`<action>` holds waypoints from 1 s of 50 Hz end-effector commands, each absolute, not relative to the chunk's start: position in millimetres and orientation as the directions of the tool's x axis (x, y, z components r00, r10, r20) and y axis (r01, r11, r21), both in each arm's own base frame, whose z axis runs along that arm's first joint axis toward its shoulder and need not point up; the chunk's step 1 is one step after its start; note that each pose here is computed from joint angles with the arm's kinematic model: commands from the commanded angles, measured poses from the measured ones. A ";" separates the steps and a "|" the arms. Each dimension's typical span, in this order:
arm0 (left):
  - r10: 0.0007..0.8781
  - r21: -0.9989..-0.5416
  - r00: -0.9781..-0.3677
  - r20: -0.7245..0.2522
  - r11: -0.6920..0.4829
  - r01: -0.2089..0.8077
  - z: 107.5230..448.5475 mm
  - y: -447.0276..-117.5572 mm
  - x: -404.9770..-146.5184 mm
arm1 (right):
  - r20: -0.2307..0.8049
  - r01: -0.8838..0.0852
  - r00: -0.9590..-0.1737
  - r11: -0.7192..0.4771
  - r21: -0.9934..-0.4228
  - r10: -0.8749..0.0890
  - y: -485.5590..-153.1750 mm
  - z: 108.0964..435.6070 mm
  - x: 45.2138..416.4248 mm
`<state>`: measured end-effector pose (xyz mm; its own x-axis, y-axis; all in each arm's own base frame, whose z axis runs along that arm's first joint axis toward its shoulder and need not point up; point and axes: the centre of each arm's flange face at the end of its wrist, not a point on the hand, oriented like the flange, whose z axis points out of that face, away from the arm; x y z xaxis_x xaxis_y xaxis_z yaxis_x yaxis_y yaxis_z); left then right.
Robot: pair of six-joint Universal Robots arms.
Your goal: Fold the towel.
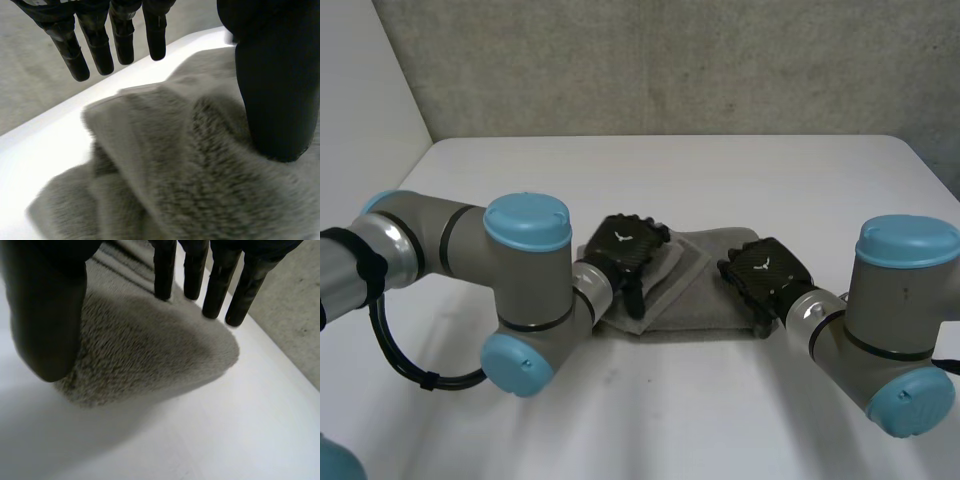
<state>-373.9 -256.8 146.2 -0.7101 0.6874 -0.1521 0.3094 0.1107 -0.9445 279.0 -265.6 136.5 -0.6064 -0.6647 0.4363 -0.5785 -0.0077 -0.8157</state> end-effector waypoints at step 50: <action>0.687 -0.942 -0.710 -0.158 0.111 0.317 144.4 -239.8 -382.2 | 0.515 -0.657 -0.542 -0.047 -0.752 -0.664 -268.6 120.9 277.0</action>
<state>-375.3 -230.3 166.9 -0.7083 0.6885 -0.1562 0.2949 0.0876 -0.9515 278.2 -268.8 120.5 -0.5561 -0.6645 0.4992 -0.6419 -0.0382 -0.7658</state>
